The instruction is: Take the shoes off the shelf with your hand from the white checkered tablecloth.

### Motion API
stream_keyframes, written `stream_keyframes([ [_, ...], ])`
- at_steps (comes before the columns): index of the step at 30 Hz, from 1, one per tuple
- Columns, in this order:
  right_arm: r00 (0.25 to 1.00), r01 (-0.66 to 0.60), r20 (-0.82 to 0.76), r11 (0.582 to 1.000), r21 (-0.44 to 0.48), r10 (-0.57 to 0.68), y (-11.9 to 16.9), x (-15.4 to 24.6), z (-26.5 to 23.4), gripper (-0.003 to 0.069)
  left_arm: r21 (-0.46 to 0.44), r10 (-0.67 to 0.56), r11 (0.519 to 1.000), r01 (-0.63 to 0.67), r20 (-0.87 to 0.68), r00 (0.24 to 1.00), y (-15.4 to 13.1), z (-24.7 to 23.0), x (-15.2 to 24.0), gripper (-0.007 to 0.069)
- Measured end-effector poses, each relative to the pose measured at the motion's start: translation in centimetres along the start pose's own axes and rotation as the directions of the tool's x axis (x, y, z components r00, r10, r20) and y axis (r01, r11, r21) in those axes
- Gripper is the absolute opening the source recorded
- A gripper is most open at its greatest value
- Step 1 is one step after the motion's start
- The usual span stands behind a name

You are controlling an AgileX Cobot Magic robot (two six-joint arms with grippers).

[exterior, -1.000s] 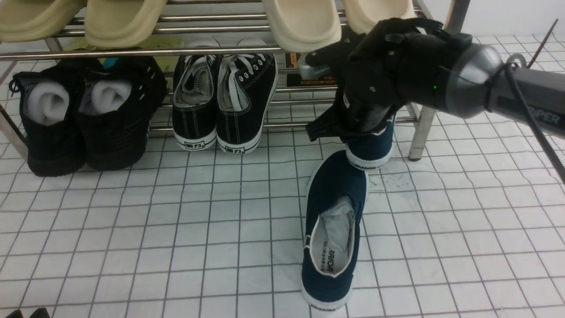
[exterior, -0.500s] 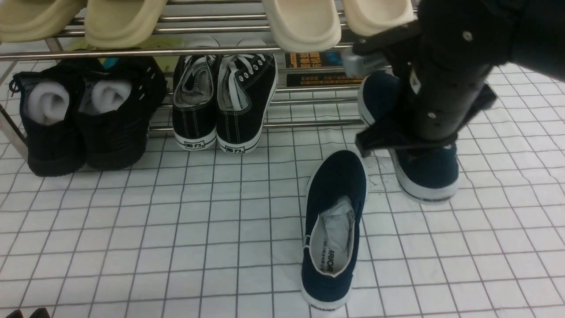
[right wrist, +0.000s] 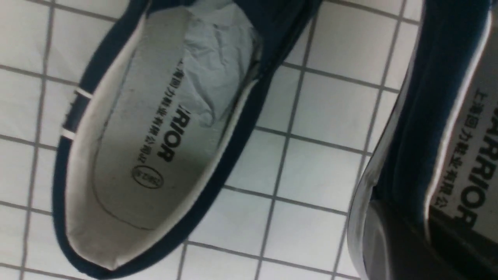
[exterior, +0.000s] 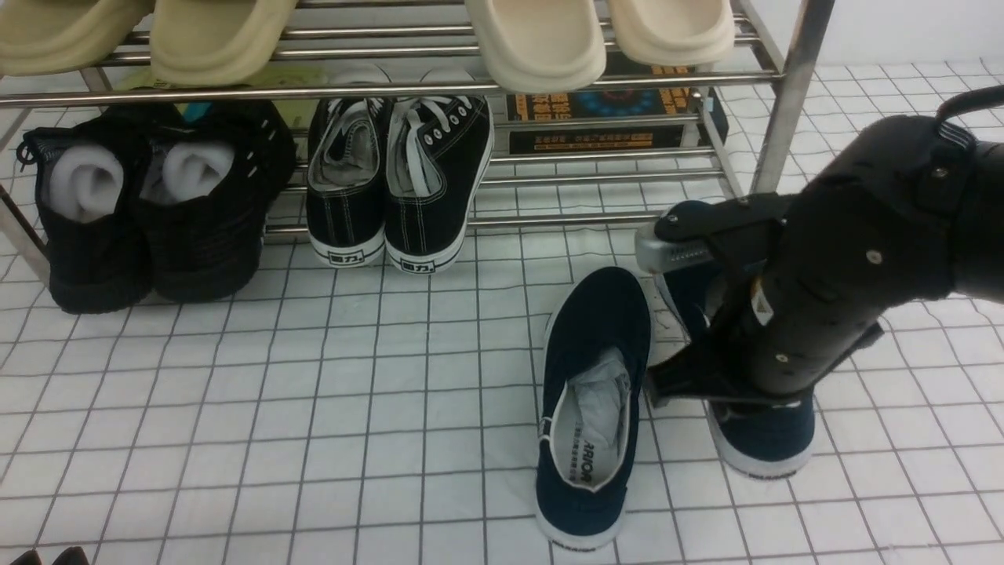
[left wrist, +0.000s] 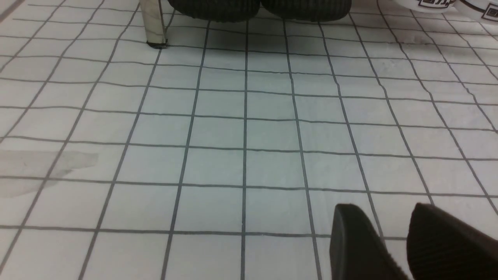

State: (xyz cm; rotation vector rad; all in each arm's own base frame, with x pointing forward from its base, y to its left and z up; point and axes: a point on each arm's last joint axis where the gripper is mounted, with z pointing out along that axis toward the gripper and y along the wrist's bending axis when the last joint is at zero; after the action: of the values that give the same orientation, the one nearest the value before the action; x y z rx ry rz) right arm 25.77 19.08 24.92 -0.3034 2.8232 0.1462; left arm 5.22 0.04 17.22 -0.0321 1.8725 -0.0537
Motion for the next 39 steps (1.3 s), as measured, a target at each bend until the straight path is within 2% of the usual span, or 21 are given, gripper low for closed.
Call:
stream_keyframes([
  [8,0.995,-0.089,-0.05,0.995,-0.049,0.086,0.5,0.4,1.2,0.0027,0.0,0.0,1.0,0.0,0.0,1.0,0.0,0.0,0.0,0.024],
  [12,0.99,-0.125,-0.075,0.991,-0.039,0.121,0.3,1.2,1.9,0.0027,0.0,0.0,1.0,0.0,0.0,1.0,0.0,0.0,0.0,0.024],
  [21,0.986,-0.165,0.0,0.979,-0.117,0.166,0.8,0.7,2.3,0.0042,0.0,0.0,1.0,0.0,0.0,1.0,0.0,0.0,0.0,0.024],
  [25,0.984,-0.171,0.016,0.976,-0.132,0.175,0.9,0.5,2.3,0.0101,0.0,0.0,1.0,0.0,0.0,1.0,0.0,0.0,0.0,0.024],
  [28,0.984,-0.17,0.025,0.976,-0.136,0.174,0.9,0.4,2.2,0.0223,0.0,0.0,1.0,0.0,0.0,1.0,0.0,0.0,0.0,0.024],
  [30,0.988,-0.146,0.025,0.981,-0.129,0.15,0.9,0.2,1.9,0.0304,0.0,0.0,1.0,0.0,0.0,1.0,0.0,0.0,0.0,0.024],
  [33,0.997,-0.069,0.022,0.991,-0.113,0.072,0.7,-0.6,0.0,0.0367,0.0,0.0,1.0,0.0,0.0,1.0,0.0,0.0,0.0,0.024],
  [36,0.999,0.01,0.053,0.993,-0.116,-0.004,0.5,-1.6,-3.2,0.0366,0.0,0.0,1.0,0.0,0.0,1.0,0.0,0.0,0.0,0.024],
  [39,0.988,0.115,0.117,0.989,-0.093,-0.104,-0.5,-2.2,-8.9,0.0279,0.0,0.0,1.0,0.0,0.0,1.0,0.0,0.0,0.0,0.024],
])
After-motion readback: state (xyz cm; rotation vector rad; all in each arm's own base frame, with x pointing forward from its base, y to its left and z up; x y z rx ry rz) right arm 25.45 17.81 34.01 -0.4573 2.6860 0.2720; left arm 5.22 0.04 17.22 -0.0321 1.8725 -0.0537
